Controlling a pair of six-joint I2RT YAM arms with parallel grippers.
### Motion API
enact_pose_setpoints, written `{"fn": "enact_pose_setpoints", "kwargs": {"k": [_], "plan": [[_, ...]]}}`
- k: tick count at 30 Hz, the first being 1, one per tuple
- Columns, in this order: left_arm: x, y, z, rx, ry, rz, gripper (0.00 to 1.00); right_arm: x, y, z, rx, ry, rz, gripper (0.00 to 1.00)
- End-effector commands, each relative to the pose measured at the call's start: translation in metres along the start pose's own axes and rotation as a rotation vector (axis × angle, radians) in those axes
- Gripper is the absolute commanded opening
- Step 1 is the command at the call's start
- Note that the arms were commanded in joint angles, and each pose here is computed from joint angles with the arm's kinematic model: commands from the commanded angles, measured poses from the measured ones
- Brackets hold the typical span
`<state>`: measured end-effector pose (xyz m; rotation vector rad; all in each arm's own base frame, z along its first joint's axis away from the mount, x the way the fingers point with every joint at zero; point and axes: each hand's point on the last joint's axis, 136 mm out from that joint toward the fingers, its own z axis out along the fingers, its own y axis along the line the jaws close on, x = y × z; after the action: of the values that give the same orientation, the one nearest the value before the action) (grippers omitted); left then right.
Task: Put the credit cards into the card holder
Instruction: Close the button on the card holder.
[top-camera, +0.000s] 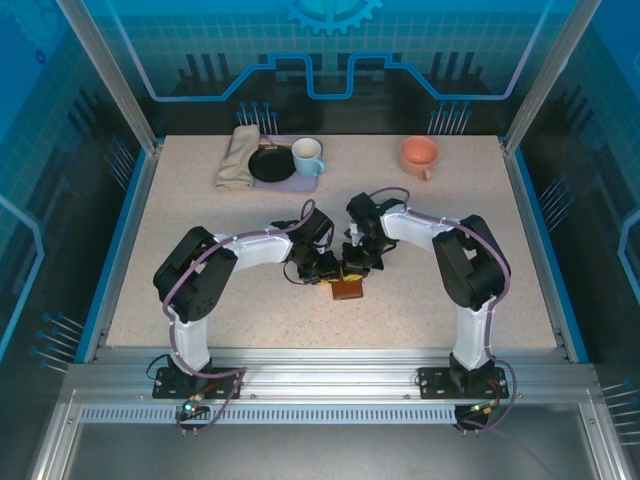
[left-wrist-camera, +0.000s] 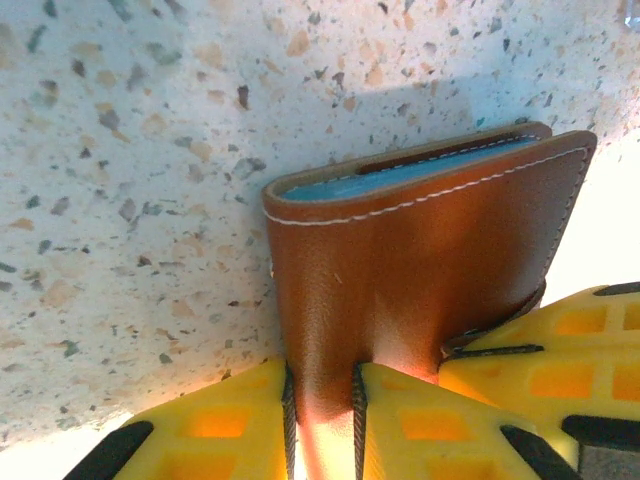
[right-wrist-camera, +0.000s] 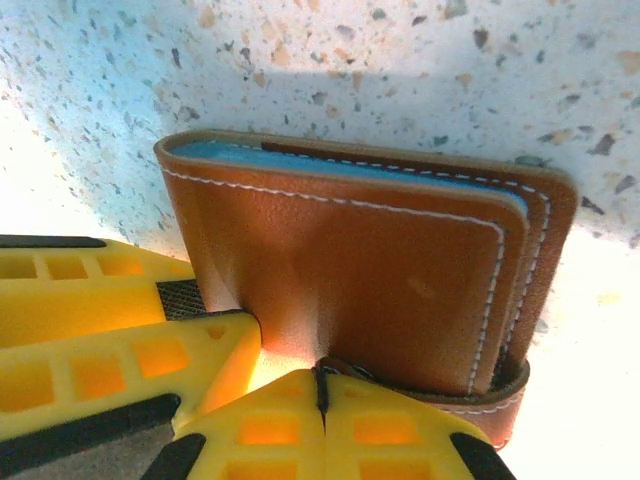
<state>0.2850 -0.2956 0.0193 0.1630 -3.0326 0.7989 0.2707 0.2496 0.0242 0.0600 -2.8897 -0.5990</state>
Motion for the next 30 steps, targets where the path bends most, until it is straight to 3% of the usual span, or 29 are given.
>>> {"fn": "enact_pose_setpoints", "kwargs": {"k": [1,7,11,25,30], "plan": [[0.008,0.024,0.018,-0.063,0.031,-0.022,0.23,0.004,-0.063,0.045,0.264,0.025,0.038,0.0],[0.006,0.027,0.017,-0.075,0.024,-0.024,0.22,-0.004,-0.007,-0.01,0.018,-0.079,-0.042,0.0],[0.005,0.029,0.017,-0.081,0.018,-0.029,0.21,-0.006,0.006,-0.032,-0.05,-0.115,-0.06,0.0],[0.005,0.029,0.016,-0.079,0.022,-0.029,0.21,-0.001,-0.013,-0.004,0.06,-0.043,-0.05,0.0],[0.004,0.028,0.015,-0.078,0.019,-0.027,0.21,0.003,-0.006,0.003,0.036,-0.014,-0.068,0.0]]}}
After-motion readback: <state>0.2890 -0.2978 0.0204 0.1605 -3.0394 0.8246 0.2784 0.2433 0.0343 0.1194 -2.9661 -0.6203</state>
